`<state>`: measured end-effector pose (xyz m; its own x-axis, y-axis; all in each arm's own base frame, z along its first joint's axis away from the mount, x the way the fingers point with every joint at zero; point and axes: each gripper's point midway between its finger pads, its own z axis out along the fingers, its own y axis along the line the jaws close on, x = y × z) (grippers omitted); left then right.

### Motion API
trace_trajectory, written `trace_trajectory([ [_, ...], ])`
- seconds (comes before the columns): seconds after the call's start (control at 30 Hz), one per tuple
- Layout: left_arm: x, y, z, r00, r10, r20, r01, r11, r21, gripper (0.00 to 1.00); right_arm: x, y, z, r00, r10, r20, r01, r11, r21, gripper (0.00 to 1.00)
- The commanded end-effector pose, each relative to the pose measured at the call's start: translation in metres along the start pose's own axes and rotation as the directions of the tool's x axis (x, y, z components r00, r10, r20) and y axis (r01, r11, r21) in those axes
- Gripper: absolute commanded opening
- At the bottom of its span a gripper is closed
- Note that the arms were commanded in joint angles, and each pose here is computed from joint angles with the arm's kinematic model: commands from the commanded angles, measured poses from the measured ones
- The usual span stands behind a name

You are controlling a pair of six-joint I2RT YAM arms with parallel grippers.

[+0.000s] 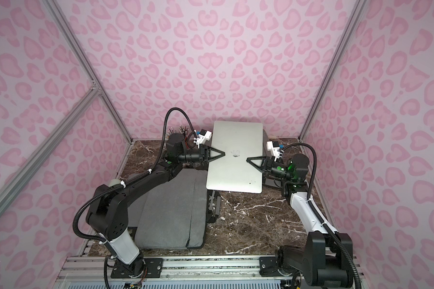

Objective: Open the zippered laptop bag and take out the laptop
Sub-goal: Place the laptop at the center of the board.

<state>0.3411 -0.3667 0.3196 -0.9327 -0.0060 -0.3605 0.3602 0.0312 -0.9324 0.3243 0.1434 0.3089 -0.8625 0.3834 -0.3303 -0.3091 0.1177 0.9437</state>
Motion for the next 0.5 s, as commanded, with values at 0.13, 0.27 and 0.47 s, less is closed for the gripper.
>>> trace_trajectory([
  [0.13,0.001,-0.023,-0.002,0.994,0.106,-0.012,-0.105,0.993,0.053,0.05,-0.004,-0.022,-0.002,0.999,-0.024,0.024,0.022,0.997,0.08,0.0],
  [0.27,0.001,-0.025,-0.003,0.995,0.101,-0.001,-0.101,0.993,0.059,0.02,-0.004,-0.037,-0.008,0.999,-0.02,0.03,0.016,0.991,0.135,0.08],
  [0.47,0.003,-0.022,-0.005,0.995,0.093,0.024,-0.094,0.994,0.048,0.02,-0.005,-0.062,-0.022,0.998,-0.021,0.052,0.008,0.973,0.231,0.31],
])
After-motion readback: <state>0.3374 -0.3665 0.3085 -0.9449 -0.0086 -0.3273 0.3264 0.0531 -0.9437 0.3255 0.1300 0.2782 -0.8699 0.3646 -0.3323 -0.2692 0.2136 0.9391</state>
